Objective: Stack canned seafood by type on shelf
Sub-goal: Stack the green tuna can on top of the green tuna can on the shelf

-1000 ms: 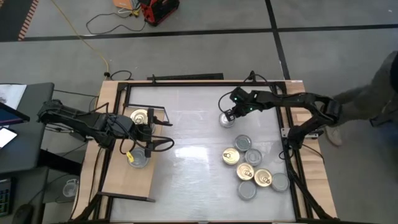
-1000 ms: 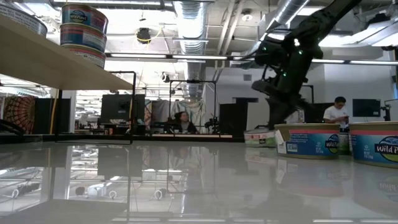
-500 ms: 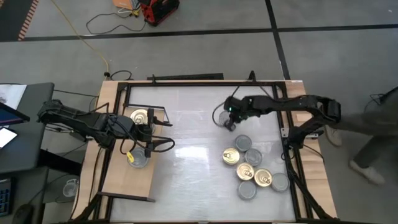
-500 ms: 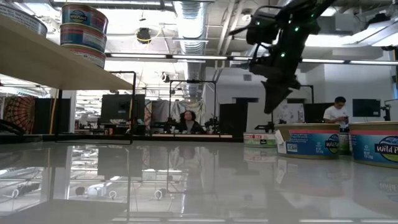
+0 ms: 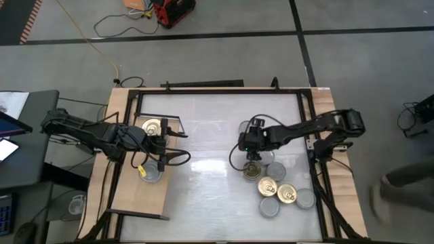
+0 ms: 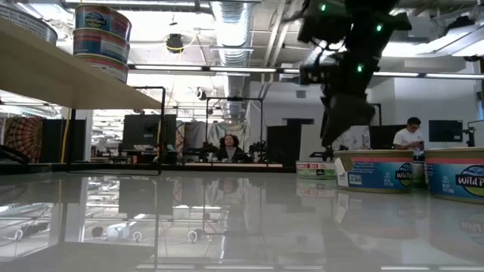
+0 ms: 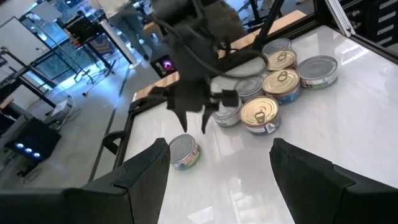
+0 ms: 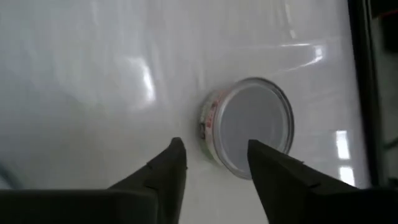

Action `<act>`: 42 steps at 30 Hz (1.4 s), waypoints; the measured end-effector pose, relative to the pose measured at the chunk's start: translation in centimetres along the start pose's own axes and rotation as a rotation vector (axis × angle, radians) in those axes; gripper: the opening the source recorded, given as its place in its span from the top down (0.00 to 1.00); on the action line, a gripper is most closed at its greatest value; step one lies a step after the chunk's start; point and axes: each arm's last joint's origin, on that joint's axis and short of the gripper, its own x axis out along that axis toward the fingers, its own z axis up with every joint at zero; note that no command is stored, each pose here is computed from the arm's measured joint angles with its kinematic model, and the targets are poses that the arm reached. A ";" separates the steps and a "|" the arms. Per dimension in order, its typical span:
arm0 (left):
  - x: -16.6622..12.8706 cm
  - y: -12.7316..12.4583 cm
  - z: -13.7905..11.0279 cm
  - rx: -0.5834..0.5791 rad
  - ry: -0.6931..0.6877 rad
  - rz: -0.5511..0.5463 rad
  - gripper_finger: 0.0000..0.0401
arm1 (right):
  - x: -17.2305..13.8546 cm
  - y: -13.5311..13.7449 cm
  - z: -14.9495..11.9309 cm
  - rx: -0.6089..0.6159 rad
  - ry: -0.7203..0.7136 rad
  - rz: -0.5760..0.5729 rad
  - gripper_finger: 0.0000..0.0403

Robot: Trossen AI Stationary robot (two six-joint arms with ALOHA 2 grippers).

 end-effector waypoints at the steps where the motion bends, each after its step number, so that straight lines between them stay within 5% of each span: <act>1: 0.0 0.0 0.0 -0.001 0.000 0.000 0.34 | 0.5 0.3 0.0 -0.027 0.008 -0.021 0.46; 10: 0.0 -0.1 -0.2 -0.019 0.024 -0.007 0.34 | 3.9 1.3 -0.2 -0.093 0.108 -0.095 0.54; 24: 0.0 0.0 -0.3 -0.022 0.033 0.013 0.34 | 4.4 4.0 -0.3 -0.110 0.085 -0.154 0.96; 31: 0.0 0.0 -0.2 -0.020 0.030 0.015 0.34 | 4.1 5.4 -0.6 -0.125 0.090 -0.068 0.91; 42: 0.0 0.0 -0.2 -0.022 0.027 0.017 0.34 | 3.8 4.7 0.2 -0.090 0.078 -0.102 0.89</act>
